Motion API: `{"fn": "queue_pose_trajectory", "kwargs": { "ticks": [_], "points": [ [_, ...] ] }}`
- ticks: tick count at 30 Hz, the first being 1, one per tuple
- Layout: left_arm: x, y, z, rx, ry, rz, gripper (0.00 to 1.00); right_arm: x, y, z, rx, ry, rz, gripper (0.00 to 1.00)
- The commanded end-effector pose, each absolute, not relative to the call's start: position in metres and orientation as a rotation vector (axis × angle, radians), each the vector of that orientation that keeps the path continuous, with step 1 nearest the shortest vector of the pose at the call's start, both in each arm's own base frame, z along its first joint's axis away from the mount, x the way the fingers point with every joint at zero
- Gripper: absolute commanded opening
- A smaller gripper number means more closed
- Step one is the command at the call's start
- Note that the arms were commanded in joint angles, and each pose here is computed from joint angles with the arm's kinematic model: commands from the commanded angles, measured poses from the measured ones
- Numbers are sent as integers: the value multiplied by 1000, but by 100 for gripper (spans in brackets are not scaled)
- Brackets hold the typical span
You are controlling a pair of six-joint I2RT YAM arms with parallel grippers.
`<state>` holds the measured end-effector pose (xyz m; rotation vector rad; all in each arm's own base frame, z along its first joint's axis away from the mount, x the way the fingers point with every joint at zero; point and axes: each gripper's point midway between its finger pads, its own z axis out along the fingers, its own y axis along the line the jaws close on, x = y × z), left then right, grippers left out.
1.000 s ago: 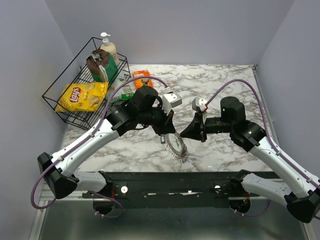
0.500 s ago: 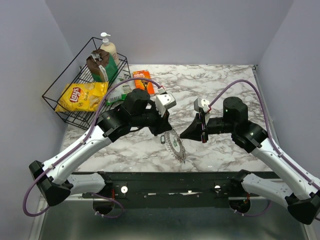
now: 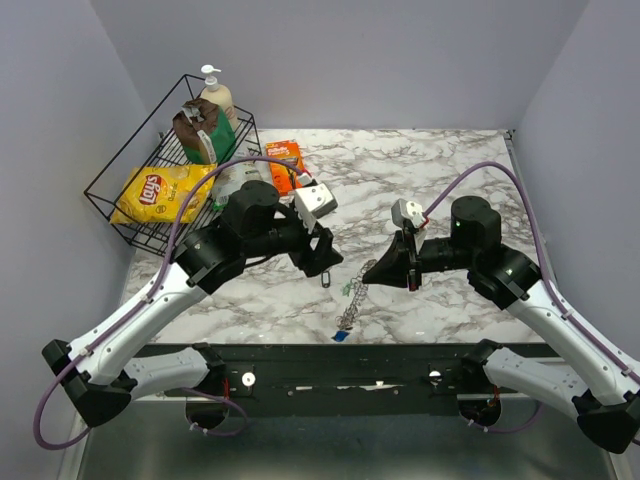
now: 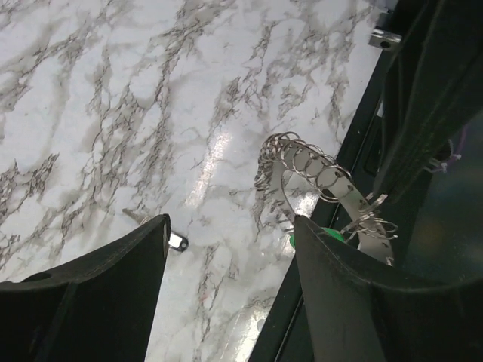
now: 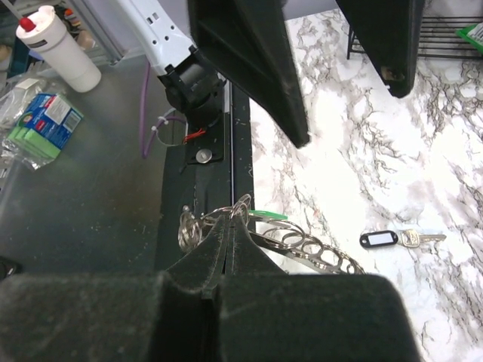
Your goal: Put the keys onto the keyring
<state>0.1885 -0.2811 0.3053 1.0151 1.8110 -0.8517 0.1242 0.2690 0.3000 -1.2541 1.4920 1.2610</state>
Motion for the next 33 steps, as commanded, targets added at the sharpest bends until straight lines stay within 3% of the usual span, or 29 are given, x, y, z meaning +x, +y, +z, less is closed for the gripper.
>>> {"fn": "queue_pose_trajectory", "kwargs": {
  "ticks": [1,12,26,33],
  "points": [
    [164,-285,331,1091,1630,-972,76,115,269,314,-1277,1439,1292,1],
    [138,-286,345,1208,1479,-1061,76,114,270,314,-1283,1435,1300,1],
    [169,-304,304,1092,1614,-1048,75,129,276,273,-1237,1572,1295,1],
    [153,-314,295,1221,1406,-1119,76,128,276,266,-1244,1581,1296,1]
  ]
}}
